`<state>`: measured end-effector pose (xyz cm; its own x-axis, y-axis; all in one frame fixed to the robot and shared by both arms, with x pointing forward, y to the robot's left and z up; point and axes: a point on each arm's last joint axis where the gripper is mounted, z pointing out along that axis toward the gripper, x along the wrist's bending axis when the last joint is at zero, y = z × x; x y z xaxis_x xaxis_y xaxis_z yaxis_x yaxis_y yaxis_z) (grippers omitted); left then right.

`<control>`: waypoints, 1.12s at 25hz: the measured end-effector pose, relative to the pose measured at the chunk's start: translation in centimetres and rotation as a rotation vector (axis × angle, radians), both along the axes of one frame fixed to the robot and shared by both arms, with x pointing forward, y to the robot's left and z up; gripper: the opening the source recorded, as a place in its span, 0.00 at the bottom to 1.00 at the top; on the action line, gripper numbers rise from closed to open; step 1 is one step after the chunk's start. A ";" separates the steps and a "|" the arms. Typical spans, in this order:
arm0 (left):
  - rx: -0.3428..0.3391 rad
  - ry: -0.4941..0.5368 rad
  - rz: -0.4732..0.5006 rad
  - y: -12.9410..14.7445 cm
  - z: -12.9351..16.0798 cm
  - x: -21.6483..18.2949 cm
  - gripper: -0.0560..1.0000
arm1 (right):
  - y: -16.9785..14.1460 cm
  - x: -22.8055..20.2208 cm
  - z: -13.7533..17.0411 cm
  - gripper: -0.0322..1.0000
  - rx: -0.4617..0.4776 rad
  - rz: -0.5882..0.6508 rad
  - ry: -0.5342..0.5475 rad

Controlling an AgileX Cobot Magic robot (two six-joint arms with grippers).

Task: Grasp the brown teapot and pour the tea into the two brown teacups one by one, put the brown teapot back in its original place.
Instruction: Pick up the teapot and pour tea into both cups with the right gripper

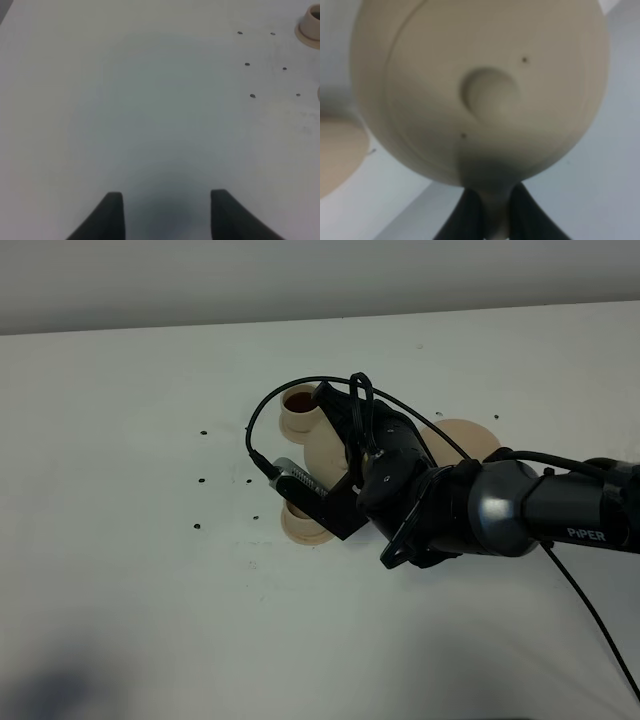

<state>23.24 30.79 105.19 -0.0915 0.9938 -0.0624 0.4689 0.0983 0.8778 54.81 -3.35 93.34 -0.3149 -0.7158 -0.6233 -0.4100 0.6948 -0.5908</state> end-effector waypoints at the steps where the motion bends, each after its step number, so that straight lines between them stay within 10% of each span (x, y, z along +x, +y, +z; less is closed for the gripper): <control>1: -0.001 0.000 0.000 0.0 0.0 0.0 0.46 | 0.0 0.0 0.0 0.12 0.000 0.007 -0.006; 28: -0.001 0.000 0.000 0.0 0.0 0.0 0.46 | 0.2 0.1 0.2 0.12 -0.079 0.065 -0.038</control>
